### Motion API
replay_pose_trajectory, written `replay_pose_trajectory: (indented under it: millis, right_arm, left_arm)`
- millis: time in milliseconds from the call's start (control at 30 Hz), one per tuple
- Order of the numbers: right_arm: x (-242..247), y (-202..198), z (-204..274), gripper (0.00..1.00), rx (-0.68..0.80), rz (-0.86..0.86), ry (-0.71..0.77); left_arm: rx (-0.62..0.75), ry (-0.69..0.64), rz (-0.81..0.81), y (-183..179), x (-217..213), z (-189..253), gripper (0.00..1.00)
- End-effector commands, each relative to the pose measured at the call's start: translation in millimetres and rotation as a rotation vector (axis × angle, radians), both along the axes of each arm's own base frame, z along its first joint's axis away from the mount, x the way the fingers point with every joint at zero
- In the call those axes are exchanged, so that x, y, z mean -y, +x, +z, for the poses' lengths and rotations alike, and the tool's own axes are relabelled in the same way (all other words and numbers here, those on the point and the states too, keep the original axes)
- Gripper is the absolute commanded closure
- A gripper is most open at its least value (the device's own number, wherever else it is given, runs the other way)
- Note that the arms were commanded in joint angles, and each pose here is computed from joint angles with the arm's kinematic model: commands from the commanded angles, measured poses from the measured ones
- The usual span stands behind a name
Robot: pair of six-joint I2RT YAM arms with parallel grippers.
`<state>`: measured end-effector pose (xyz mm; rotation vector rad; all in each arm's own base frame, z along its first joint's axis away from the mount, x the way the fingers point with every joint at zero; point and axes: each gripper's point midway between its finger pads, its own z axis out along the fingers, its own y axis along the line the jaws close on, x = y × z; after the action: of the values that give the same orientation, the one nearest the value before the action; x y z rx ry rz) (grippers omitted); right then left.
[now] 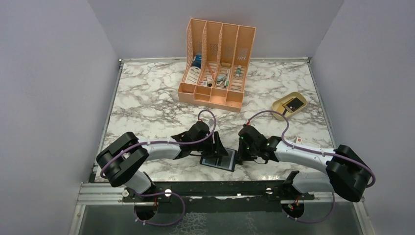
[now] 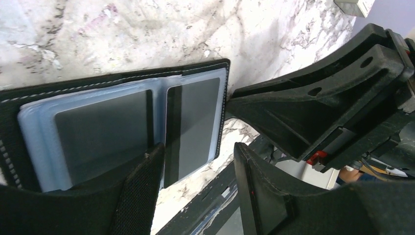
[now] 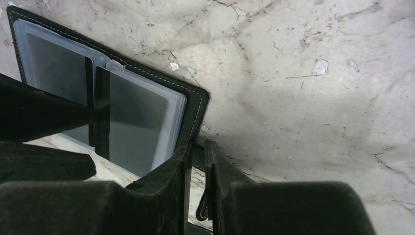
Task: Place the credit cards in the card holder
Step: Insert the credit card into the card holder, then turn over the card slot in the card holder.
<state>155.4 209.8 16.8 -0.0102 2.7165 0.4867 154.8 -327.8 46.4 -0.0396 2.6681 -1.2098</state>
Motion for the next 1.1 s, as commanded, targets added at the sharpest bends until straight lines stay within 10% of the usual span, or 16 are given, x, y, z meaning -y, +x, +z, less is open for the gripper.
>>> replay_pose_trajectory:
  millis: [0,1067]
  right_arm:
    - [-5.1,-2.1,-7.5,0.84,-0.014,-0.01,0.018]
    - [6.9,5.7,10.0,0.8,0.04,-0.05,-0.021]
  left_arm:
    - [0.017,-0.094,-0.038,-6.0,13.5,18.9,0.44]
    - [0.118,-0.002,-0.071,4.3,15.9,18.6,0.43]
